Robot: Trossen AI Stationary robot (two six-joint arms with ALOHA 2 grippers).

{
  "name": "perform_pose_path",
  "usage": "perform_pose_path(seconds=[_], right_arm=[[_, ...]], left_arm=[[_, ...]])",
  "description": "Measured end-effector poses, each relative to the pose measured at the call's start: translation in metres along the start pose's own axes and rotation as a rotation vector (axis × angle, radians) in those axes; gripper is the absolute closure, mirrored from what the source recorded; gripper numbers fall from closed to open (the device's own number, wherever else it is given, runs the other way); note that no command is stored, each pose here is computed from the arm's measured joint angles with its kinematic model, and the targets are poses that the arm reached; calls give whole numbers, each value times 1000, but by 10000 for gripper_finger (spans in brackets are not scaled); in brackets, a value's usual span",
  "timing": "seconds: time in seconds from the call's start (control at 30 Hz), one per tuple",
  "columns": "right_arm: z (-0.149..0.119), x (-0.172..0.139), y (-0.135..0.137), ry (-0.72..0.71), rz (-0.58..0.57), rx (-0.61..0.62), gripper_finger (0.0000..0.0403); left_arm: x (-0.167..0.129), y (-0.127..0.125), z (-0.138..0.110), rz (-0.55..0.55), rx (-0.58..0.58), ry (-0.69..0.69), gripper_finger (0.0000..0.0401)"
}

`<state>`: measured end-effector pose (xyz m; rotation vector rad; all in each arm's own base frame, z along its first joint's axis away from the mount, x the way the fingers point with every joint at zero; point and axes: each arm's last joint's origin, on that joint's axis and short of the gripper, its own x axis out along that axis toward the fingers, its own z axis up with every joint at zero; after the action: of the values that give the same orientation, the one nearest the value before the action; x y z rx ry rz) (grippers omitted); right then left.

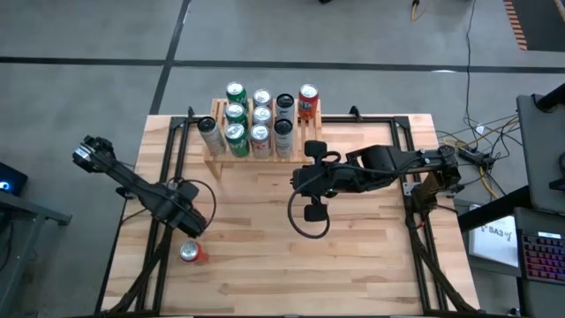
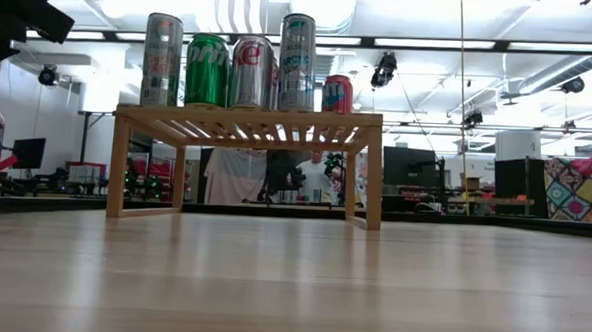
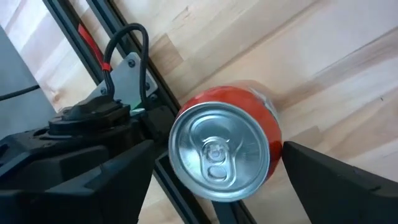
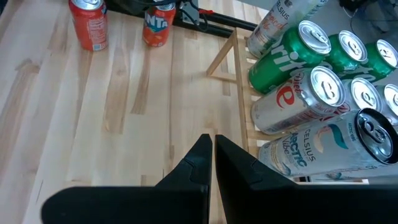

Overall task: Place canned beverage on shelf
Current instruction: Put the top left orange soda can on the shelf

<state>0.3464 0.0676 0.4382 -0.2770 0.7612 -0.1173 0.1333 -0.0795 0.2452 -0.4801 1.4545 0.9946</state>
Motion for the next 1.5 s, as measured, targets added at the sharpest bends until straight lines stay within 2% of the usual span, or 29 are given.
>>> perform_pose_path(seconds=[0.43, 0.77, 0.87, 1.17, 1.3, 1.5], right_arm=[[0, 0, 0, 0, 0, 0, 394], [-1, 0, 0, 11, 1, 27, 394], [-3, 2, 1, 27, 1, 40, 394], [-18, 17, 7, 135, 2, 75, 394], [-25, 27, 12, 180, 7, 91, 394], [-37, 44, 21, 234, 77, 98, 394]], left_arm=[[25, -8, -2, -41, -1, -34, 70], [14, -16, 1, -130, 40, -101, 114], [10, -18, 3, -148, 80, -128, 114], [4, -40, 12, -331, 166, -265, 114], [7, -53, 21, -345, 215, -320, 114], [11, -68, 36, -330, 301, -374, 114]])
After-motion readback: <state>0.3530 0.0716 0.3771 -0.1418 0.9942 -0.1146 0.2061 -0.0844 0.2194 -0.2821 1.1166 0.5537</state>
